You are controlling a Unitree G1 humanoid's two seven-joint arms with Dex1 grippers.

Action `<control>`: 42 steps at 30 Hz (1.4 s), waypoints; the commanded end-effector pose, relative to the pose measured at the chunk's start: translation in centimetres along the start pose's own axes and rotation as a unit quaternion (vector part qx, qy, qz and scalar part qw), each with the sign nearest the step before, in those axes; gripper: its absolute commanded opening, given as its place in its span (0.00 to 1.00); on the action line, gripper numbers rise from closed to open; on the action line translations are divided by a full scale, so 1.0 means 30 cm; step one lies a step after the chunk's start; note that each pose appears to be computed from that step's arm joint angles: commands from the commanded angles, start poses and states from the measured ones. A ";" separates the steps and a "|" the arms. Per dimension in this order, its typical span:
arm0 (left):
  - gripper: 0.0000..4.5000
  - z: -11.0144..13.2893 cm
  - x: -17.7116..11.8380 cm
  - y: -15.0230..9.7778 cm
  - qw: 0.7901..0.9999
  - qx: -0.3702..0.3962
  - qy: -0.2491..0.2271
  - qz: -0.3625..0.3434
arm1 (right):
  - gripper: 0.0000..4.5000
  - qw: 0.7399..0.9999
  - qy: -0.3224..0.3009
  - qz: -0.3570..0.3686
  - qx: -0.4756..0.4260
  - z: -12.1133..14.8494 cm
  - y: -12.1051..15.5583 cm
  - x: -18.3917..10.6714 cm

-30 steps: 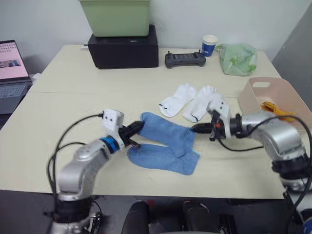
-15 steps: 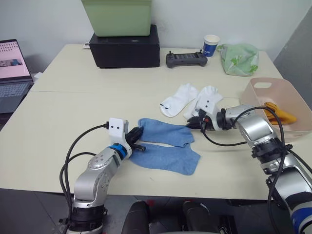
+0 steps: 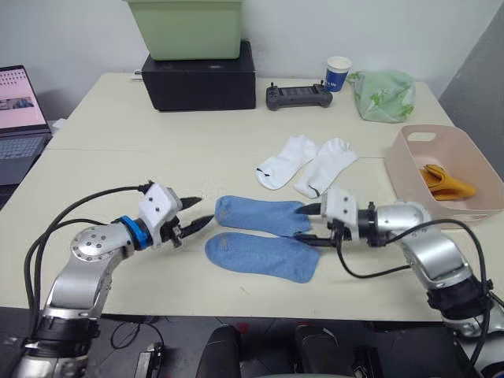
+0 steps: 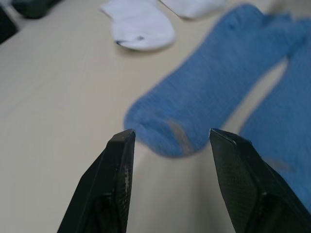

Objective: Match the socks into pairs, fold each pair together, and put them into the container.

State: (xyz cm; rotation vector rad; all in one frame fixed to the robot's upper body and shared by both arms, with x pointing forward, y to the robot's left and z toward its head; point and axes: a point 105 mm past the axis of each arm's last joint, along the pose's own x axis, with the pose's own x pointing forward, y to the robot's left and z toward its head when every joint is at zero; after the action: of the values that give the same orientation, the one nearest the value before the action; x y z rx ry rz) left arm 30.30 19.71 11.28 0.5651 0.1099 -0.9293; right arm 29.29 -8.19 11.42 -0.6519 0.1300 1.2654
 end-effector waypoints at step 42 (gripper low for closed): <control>0.00 0.190 0.110 0.105 0.987 0.123 -0.098 -0.037 | 0.00 0.989 -0.126 -0.071 0.022 0.184 -0.171 -0.049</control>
State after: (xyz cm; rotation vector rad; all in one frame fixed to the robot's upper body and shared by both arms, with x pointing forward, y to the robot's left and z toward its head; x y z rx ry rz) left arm 34.50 15.48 14.70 0.7041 -0.1291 -1.0760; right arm 32.65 -7.35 15.58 -0.4532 -0.0086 1.1768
